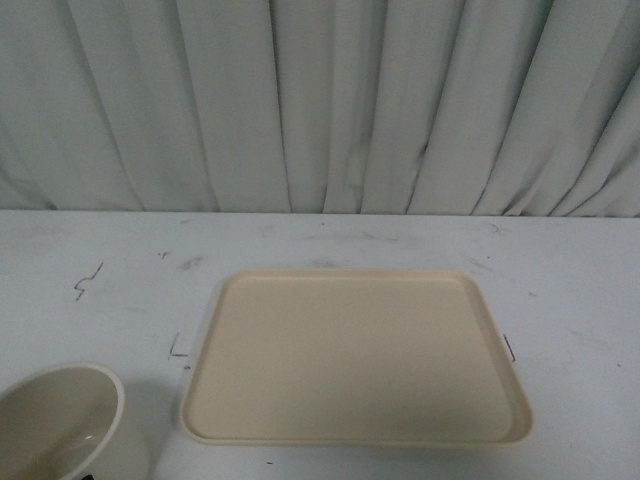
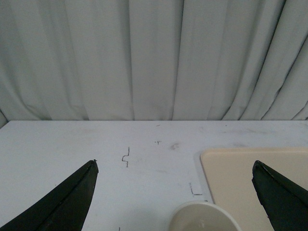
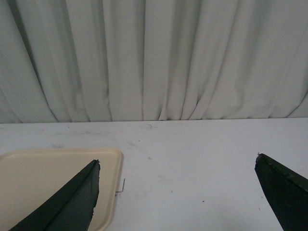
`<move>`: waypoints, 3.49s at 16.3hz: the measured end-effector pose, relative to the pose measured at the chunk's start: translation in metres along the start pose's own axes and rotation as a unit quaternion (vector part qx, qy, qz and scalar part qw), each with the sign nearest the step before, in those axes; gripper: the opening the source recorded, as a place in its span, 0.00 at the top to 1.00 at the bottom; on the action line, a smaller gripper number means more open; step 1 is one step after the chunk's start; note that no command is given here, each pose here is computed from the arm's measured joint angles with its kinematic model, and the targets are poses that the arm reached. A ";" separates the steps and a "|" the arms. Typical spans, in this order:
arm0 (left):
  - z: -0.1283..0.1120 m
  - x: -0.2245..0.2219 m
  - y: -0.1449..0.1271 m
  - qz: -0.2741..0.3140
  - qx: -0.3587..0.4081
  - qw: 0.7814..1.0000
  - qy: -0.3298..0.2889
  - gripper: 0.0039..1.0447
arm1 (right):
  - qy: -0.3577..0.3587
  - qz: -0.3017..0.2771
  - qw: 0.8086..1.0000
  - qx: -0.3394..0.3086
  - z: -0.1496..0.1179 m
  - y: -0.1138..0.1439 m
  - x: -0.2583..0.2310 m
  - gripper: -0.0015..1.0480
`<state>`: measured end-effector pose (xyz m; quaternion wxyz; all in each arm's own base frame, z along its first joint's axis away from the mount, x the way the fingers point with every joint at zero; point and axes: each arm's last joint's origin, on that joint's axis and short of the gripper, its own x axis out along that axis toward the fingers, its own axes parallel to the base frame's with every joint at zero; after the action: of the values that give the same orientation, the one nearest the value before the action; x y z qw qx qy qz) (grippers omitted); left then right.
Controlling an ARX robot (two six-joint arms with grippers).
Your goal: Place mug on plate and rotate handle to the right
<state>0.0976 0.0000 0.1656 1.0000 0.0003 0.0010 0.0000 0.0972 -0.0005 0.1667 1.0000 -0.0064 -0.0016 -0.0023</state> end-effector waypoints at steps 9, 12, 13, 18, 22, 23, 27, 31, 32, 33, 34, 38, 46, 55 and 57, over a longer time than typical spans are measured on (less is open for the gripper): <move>0.000 0.000 0.000 0.000 0.000 1.000 0.000 0.06 | 0.000 0.000 1.000 0.000 0.000 0.000 0.000 0.06; 0.000 0.000 0.000 0.000 0.000 1.000 0.000 0.06 | 0.000 0.000 1.000 0.000 0.000 0.000 0.000 0.06; 0.000 0.000 0.000 0.000 0.000 1.000 0.000 0.06 | 0.000 0.000 1.000 0.000 0.000 0.000 0.000 0.06; 0.000 0.000 0.000 0.000 0.000 1.000 0.000 0.06 | 0.000 0.000 1.000 0.000 0.000 0.000 0.000 0.06; 0.000 0.000 0.000 0.000 0.000 1.000 0.000 0.06 | 0.000 0.000 1.000 0.000 0.000 0.000 0.000 0.06; 0.014 0.009 -0.003 0.089 0.062 0.957 0.269 0.06 | -0.001 0.001 1.000 0.001 0.000 0.000 0.000 0.06; 0.032 0.076 -0.004 0.030 -0.027 0.923 0.383 0.06 | 0.000 0.000 1.000 0.001 0.000 0.000 0.000 0.06; 0.009 0.118 -0.010 0.020 -0.052 0.879 0.473 0.06 | 0.000 0.000 1.000 0.001 0.000 0.000 0.000 0.06; -0.002 0.124 -0.009 0.021 -0.053 0.867 0.495 0.06 | 0.000 0.000 1.000 0.001 0.000 0.000 0.000 0.06; -0.012 0.130 -0.009 0.025 -0.053 0.856 0.514 0.06 | 0.000 0.000 1.000 0.001 0.000 0.000 0.000 0.06; -0.018 0.135 -0.009 0.021 -0.056 0.849 0.525 0.06 | 0.000 0.000 1.000 0.001 0.000 0.000 0.000 0.06; -0.031 0.151 -0.009 0.026 -0.052 0.846 0.530 0.06 | 0.000 0.000 1.000 0.001 0.000 0.000 0.000 0.06; -0.042 0.151 -0.003 0.049 -0.032 0.828 0.557 0.71 | 0.000 0.000 1.000 0.001 0.000 0.000 0.000 0.06; 0.031 0.191 -0.048 -0.030 0.035 0.877 0.478 0.97 | 0.000 0.000 1.000 0.001 0.000 0.000 0.000 0.06; 0.038 0.210 -0.066 -0.064 0.054 0.880 0.467 0.97 | 0.000 0.000 1.000 0.001 0.000 0.000 0.000 0.06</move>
<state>0.3079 -0.0665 0.2031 0.8798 0.0544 0.4679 -0.0644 0.0972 -0.0005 0.1668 1.0000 -0.0052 -0.0020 -0.0025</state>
